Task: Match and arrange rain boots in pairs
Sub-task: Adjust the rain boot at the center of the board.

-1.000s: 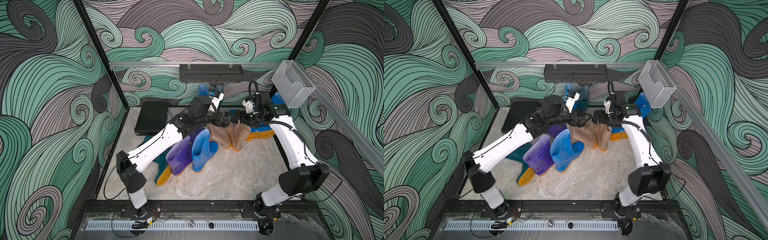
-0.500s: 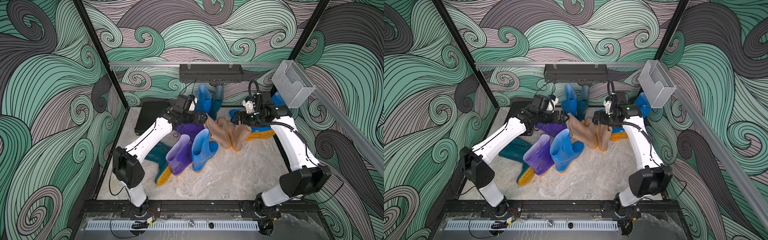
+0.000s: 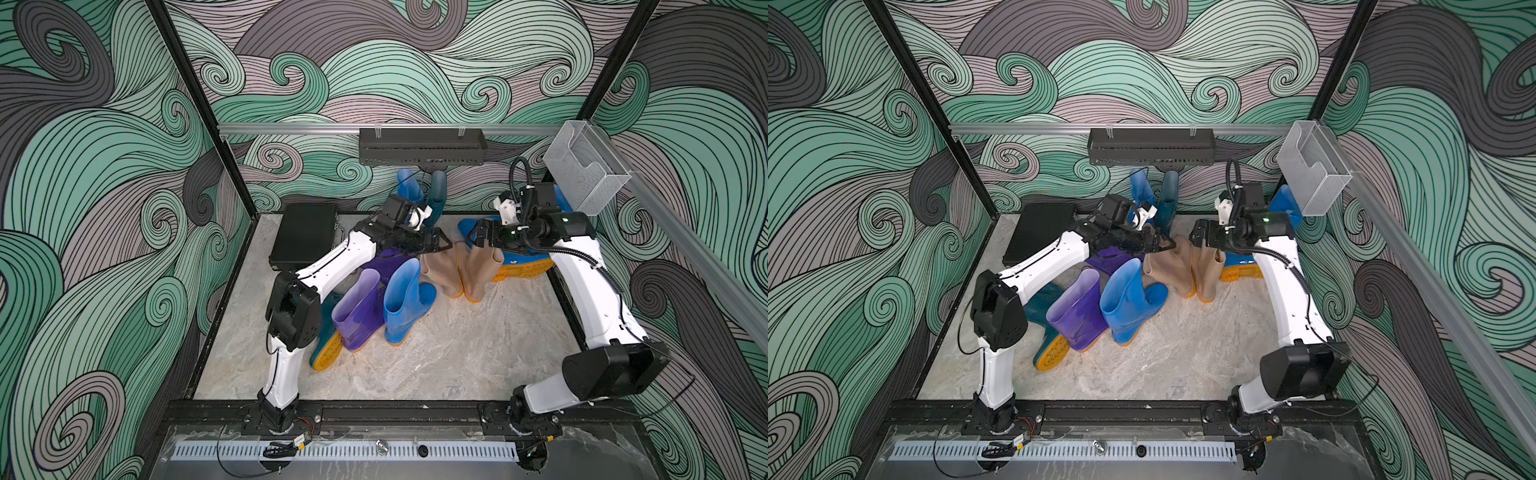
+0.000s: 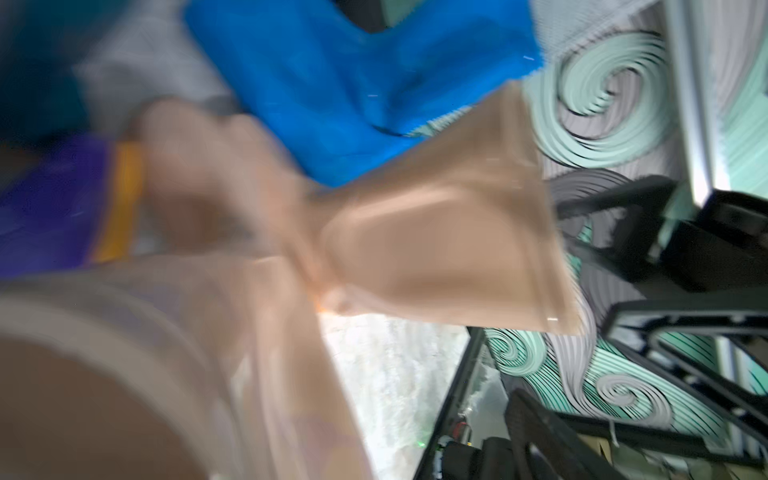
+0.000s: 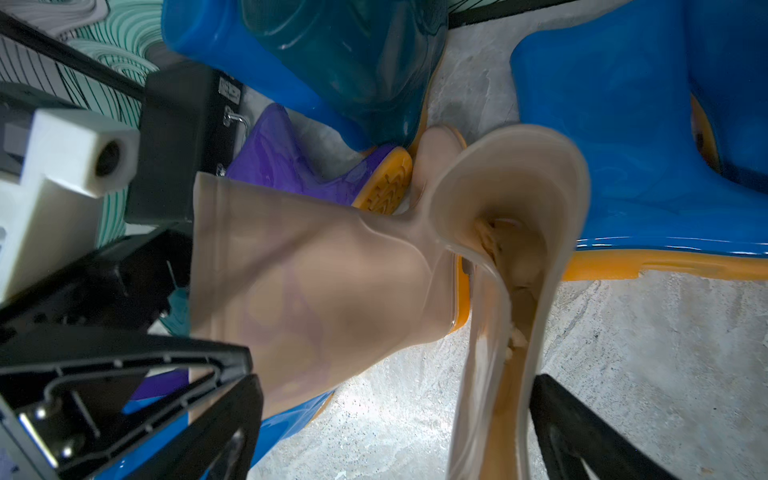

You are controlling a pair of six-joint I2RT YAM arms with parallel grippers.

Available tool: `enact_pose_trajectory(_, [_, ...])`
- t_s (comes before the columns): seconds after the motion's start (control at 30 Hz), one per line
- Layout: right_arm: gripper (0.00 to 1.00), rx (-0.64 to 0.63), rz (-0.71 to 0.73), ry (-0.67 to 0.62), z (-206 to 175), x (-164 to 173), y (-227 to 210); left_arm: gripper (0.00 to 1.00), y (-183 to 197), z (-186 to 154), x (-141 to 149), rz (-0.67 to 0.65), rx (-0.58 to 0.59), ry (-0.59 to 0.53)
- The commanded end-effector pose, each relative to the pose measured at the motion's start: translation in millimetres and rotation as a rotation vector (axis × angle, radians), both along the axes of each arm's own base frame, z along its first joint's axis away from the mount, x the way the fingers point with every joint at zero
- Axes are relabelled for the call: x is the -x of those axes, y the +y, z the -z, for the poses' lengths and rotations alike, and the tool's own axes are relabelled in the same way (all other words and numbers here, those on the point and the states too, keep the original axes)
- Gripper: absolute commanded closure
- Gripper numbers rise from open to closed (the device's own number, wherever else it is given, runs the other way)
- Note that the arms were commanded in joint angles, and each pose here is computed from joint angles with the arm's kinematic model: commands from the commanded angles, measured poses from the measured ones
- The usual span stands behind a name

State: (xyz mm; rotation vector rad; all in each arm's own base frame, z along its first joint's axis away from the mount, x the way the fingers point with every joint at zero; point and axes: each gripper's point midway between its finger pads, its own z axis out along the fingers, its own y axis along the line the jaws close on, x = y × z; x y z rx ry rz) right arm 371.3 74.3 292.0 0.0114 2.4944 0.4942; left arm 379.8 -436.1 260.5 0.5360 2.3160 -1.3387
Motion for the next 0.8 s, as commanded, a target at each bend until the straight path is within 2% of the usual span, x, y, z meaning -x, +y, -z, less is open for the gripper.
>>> enact_pose_trajectory(0.0, [0.01,-0.084,-0.002,-0.030,-11,2,-2,0.04,-38,-60,24,0.123,0.169,-0.089])
enact_pose_trajectory(0.3, [0.01,-0.117,-0.015,-0.036,-10,2,1,0.04,-21,-66,22,0.053,0.170,-0.157])
enact_pose_trajectory(0.4, [0.01,-0.108,-0.022,-0.037,-6,2,4,0.04,-18,-53,15,0.016,0.161,-0.133])
enact_pose_trajectory(0.5, [0.01,-0.043,-0.056,-0.034,3,6,9,0.04,-21,-48,4,-0.015,0.199,-0.106])
enact_pose_trajectory(0.77, [0.01,-0.018,-0.170,-0.165,4,23,21,0.04,-29,-58,-19,-0.063,0.244,-0.127])
